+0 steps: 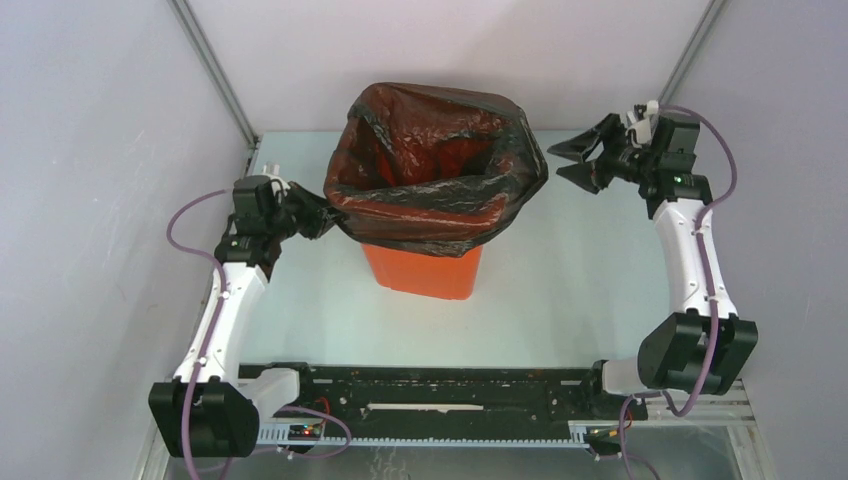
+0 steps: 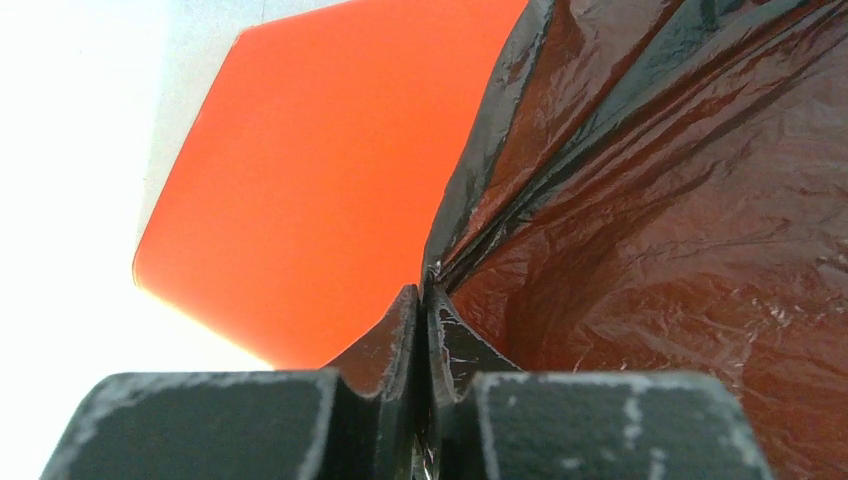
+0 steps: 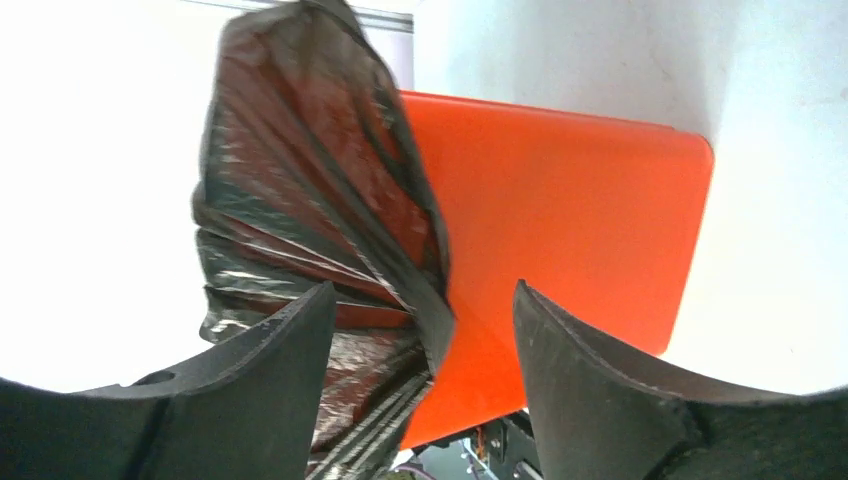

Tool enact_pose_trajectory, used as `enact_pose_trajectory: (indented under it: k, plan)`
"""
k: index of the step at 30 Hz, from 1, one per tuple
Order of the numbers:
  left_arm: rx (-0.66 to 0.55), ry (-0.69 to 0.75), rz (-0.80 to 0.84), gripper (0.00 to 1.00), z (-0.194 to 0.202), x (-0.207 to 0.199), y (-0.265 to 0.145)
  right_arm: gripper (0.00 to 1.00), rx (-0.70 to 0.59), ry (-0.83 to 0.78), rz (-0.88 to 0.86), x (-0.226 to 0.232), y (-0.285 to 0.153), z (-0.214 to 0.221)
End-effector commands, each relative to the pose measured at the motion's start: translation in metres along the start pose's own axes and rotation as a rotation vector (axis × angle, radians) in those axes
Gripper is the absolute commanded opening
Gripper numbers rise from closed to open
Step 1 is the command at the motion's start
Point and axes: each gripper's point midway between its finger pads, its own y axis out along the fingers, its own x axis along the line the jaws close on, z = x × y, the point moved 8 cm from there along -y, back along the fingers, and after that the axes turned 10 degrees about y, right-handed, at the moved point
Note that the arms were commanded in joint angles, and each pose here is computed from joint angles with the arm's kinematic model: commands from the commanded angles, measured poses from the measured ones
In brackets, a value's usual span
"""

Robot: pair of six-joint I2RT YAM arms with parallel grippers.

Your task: Put the trash bags into the trash bin

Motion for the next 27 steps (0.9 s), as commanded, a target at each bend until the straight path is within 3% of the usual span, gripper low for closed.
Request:
enact_pose_trajectory:
  k: [1, 9, 13, 17, 20, 24, 26, 27]
  plan:
    - [-0.044, 0.009, 0.043, 0.13, -0.017, -0.030, -0.015, 0.78, 0.006, -0.075, -0.131, 0.033, 0.008, -0.014]
    - [-0.010, -0.018, 0.012, 0.20, -0.007, -0.018, -0.013, 0.81, 0.061, -0.022, -0.203, 0.026, 0.072, -0.055]
    - [0.005, -0.027, 0.007, 0.35, 0.002, -0.011, -0.015, 0.77, 0.144, -0.025, -0.235, 0.025, 0.102, -0.059]
    - [0.005, -0.034, 0.020, 0.39, 0.009, -0.013, -0.019, 0.65, 0.178, -0.008, -0.265, 0.026, 0.116, -0.052]
    - [0.027, -0.030, 0.038, 0.33, 0.015, -0.018, -0.018, 0.56, 0.167, 0.038, -0.280, 0.017, 0.117, -0.049]
    - [0.041, -0.032, 0.056, 0.25, 0.020, -0.022, -0.015, 0.33, 0.147, 0.083, -0.252, 0.002, 0.122, -0.048]
    - [0.033, -0.033, 0.066, 0.27, 0.020, -0.025, -0.017, 0.30, 0.145, 0.101, -0.217, -0.006, 0.125, -0.047]
    - [0.025, -0.032, 0.071, 0.28, 0.020, -0.026, -0.018, 0.33, 0.147, 0.110, -0.202, -0.008, 0.124, -0.046]
